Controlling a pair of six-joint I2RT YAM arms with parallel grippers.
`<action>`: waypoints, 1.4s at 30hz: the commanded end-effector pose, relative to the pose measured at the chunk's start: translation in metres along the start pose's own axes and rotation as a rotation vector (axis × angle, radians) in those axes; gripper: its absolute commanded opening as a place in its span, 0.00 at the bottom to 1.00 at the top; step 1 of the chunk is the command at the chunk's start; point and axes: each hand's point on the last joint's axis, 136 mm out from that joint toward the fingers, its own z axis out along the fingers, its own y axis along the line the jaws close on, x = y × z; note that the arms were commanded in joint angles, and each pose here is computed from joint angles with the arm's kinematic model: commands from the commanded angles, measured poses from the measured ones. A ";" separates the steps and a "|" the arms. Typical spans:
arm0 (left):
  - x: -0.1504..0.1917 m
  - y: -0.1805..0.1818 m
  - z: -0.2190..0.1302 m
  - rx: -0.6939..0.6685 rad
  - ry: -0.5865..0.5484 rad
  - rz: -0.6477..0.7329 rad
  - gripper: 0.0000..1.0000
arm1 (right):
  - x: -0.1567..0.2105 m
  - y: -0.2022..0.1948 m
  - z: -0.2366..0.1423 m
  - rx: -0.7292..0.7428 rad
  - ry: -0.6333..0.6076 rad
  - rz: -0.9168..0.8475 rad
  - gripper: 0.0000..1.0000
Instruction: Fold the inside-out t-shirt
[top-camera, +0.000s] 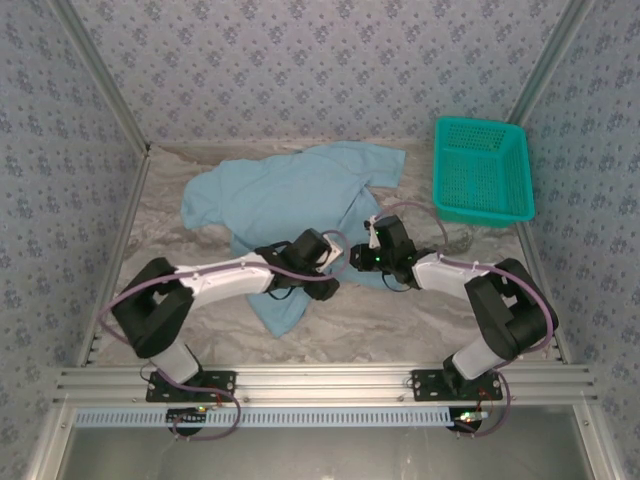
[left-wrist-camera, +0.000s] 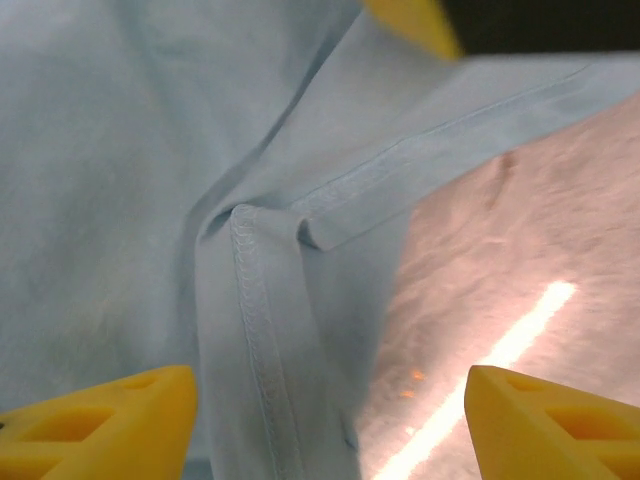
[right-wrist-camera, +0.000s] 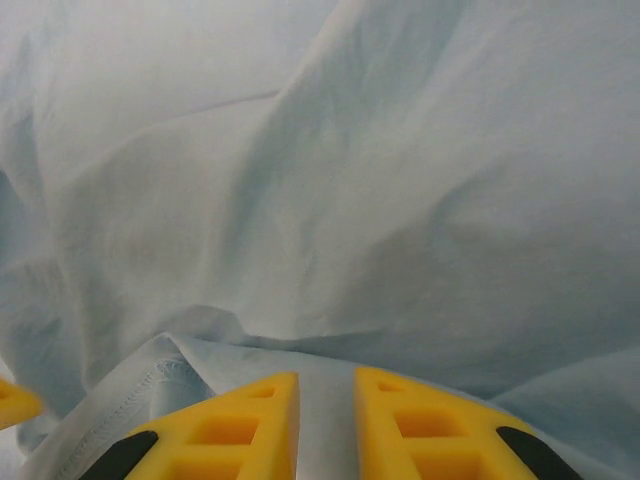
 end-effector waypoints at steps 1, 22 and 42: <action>0.002 0.024 0.013 -0.161 0.072 0.081 0.71 | -0.005 0.001 -0.010 -0.014 -0.015 0.001 0.23; -0.018 0.026 0.027 -0.066 0.057 -0.008 0.36 | 0.003 -0.009 -0.020 0.001 -0.008 0.006 0.24; -0.027 0.040 0.021 -0.096 0.050 -0.016 0.37 | 0.008 -0.012 -0.015 0.004 0.010 0.009 0.24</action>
